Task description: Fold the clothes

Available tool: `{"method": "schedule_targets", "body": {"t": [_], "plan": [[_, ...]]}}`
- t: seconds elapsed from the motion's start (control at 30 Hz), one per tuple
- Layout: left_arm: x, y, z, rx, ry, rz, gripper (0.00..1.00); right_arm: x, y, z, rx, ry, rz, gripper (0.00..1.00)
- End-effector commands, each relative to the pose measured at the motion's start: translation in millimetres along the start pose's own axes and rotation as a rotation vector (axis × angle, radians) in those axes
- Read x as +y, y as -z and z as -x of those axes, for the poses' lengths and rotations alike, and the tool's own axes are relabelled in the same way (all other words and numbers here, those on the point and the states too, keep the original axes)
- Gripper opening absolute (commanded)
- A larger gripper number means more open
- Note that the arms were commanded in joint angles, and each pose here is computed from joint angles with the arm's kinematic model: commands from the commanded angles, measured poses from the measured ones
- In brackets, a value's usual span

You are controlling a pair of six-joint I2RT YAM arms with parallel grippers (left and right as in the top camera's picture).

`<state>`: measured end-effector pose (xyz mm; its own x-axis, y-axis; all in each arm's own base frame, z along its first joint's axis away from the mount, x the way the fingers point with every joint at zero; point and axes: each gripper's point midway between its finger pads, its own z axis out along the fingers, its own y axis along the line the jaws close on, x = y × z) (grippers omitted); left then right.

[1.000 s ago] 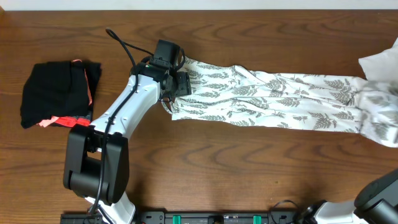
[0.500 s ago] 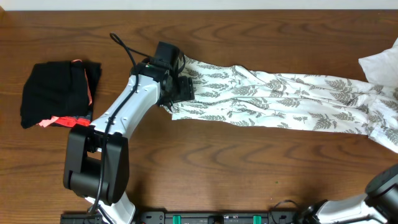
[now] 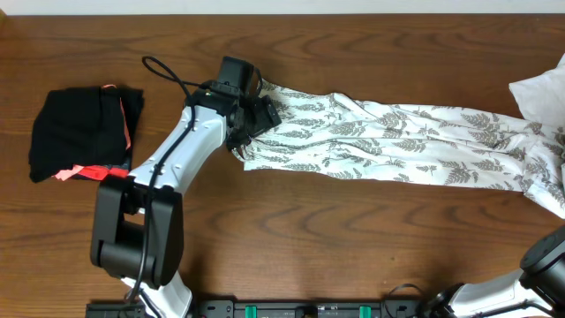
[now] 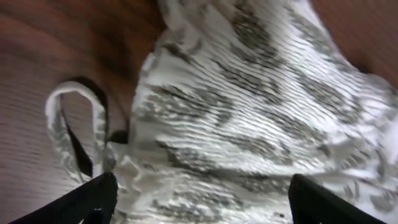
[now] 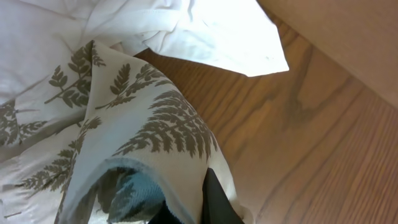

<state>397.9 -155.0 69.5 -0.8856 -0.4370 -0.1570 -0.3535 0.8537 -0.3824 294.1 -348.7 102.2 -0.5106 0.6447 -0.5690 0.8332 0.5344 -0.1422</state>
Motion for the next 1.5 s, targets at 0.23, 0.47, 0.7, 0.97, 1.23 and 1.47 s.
{"method": "schedule_targets", "body": {"t": [0.23,0.47,0.7,0.97,1.23,1.47], "plan": [[21,-50,24,-0.052,-0.035,0.051,0.88,6,7,9,-0.023,0.009,0.022,0.01],[27,-74,19,-0.015,-0.082,0.049,0.88,6,7,8,-0.020,0.010,0.021,0.01],[-9,-94,-8,0.139,-0.095,-0.178,0.75,6,7,7,-0.017,0.010,0.021,0.01],[-49,-88,-14,0.151,-0.159,-0.344,0.32,6,7,6,-0.012,0.011,0.021,0.01],[-34,-76,6,0.126,-0.112,-0.334,0.06,6,7,5,-0.009,0.012,0.020,0.01],[14,-38,44,0.051,-0.045,-0.237,0.06,5,7,4,-0.006,0.013,0.020,0.01]]}}
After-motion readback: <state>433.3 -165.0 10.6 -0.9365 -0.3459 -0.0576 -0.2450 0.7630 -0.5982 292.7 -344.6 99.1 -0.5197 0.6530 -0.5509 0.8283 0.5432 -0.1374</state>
